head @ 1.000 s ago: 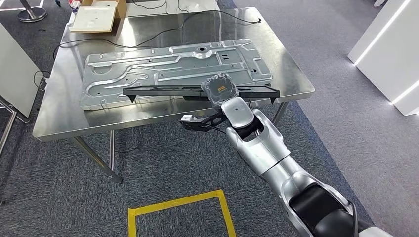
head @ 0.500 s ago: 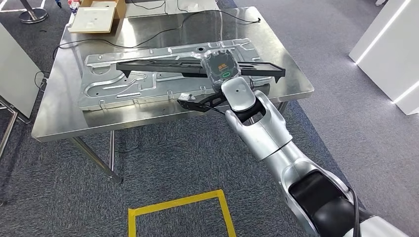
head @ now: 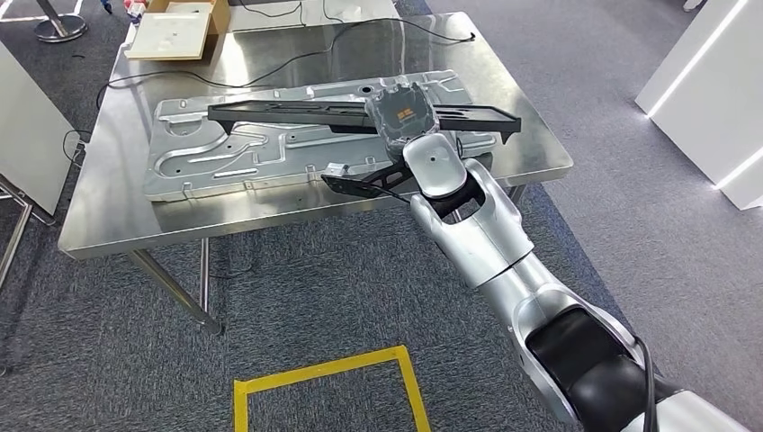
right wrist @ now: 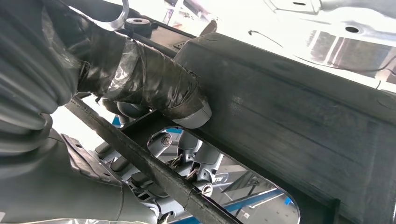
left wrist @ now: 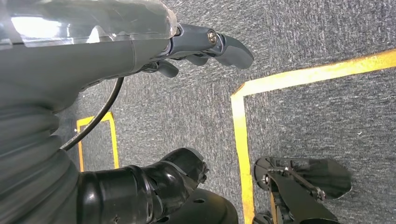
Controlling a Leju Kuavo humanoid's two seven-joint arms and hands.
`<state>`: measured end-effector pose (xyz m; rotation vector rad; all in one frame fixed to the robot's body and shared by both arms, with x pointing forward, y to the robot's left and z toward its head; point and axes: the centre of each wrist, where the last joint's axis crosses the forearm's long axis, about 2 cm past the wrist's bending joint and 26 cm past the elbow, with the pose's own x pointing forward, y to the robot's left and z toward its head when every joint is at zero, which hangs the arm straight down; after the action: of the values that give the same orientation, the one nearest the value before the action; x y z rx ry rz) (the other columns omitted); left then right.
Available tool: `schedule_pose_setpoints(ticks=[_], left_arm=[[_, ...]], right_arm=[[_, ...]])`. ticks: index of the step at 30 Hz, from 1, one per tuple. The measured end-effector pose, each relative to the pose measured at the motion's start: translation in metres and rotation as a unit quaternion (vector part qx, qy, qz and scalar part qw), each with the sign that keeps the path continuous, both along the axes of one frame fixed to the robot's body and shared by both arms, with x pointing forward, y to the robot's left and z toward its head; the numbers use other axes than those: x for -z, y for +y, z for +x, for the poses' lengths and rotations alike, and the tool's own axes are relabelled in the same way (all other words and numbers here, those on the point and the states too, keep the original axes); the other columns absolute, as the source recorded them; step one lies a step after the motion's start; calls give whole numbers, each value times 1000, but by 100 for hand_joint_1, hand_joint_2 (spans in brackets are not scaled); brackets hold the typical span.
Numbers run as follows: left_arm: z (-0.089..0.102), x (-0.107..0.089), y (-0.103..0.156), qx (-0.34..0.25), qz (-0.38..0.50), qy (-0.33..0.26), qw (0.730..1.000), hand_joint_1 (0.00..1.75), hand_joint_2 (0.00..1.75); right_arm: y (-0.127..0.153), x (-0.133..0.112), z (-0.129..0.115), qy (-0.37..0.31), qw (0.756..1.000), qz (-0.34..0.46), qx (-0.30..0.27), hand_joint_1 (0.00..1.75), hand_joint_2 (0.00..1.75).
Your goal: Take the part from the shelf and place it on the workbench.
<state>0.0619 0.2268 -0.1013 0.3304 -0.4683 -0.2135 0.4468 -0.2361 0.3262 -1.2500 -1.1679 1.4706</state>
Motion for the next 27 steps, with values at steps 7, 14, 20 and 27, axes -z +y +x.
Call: schedule_pose_setpoints(ticks=[7, 14, 20, 27], left_arm=[[0, 0, -1, 0, -1, 0, 1000, 0, 175], [-3, 0, -2, 0, -2, 3, 1000, 0, 175], [-1, -1, -6, 6, -5, -8, 1000, 0, 175], [0, -1, -5, 6, -2, -7, 1000, 0, 175]], right_arm=[[-2, 1, 0, 0, 1000, -1, 1, 175, 175], [-5, 13, -1, 14, 1000, -4, 2, 175, 175], [-7, 14, -1, 13, 1000, -5, 2, 175, 175], [-8, 18, -1, 16, 1000, -5, 2, 175, 175]])
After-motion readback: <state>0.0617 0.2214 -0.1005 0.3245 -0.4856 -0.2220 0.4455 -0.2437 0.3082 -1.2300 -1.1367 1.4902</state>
